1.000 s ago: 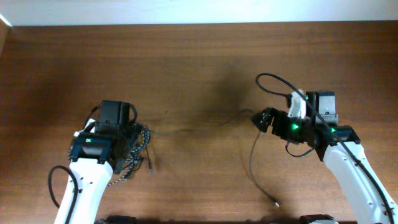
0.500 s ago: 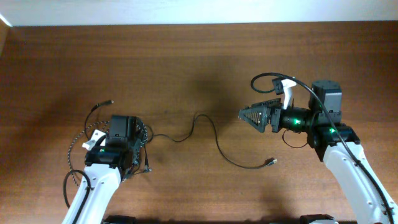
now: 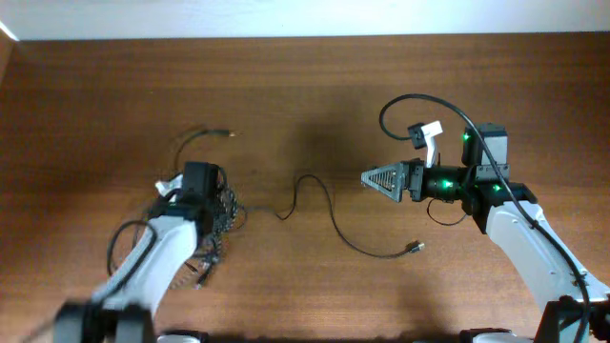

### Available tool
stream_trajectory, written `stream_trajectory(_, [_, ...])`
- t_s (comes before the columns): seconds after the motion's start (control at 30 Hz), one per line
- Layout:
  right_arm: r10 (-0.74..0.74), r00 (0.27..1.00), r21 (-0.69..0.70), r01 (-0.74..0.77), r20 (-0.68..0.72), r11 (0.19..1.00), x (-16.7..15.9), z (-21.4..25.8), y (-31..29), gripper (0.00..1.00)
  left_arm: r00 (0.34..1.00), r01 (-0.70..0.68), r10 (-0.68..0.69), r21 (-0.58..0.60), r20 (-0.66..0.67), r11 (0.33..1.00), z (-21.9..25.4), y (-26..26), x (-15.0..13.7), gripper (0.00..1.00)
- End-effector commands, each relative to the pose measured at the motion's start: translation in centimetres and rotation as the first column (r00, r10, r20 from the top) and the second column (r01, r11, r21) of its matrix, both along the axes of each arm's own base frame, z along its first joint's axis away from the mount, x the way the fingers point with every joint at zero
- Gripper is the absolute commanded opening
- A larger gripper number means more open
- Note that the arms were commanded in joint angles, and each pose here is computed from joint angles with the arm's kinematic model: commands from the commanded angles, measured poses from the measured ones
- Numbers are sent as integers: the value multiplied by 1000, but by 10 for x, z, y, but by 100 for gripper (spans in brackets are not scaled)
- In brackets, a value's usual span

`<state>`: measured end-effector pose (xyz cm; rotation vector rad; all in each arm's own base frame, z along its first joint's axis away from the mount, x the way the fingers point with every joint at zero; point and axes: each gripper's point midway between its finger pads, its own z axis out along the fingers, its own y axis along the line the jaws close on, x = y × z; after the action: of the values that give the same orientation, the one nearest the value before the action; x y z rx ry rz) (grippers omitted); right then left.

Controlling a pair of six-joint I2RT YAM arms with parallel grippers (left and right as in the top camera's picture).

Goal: Untangle cables

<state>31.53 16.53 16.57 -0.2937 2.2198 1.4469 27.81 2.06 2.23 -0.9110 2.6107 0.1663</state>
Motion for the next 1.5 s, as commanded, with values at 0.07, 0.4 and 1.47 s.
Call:
stream_trajectory(0.07, [194,978,188,-205,75,960,-30,34,13,99,790,296,-226,-32,571,955,171,-39,17,0])
stream_trajectory(0.4, [41,893,124,-107,449,986,-58,136,-35,99,460,644,-318,-65,829,762,251,-110,25,0])
stream_trajectory(1.47, [295,844,-124,-268,449,955,-92,74,155,27,981,143,11,-770,191,622,137,-156,-44,1])
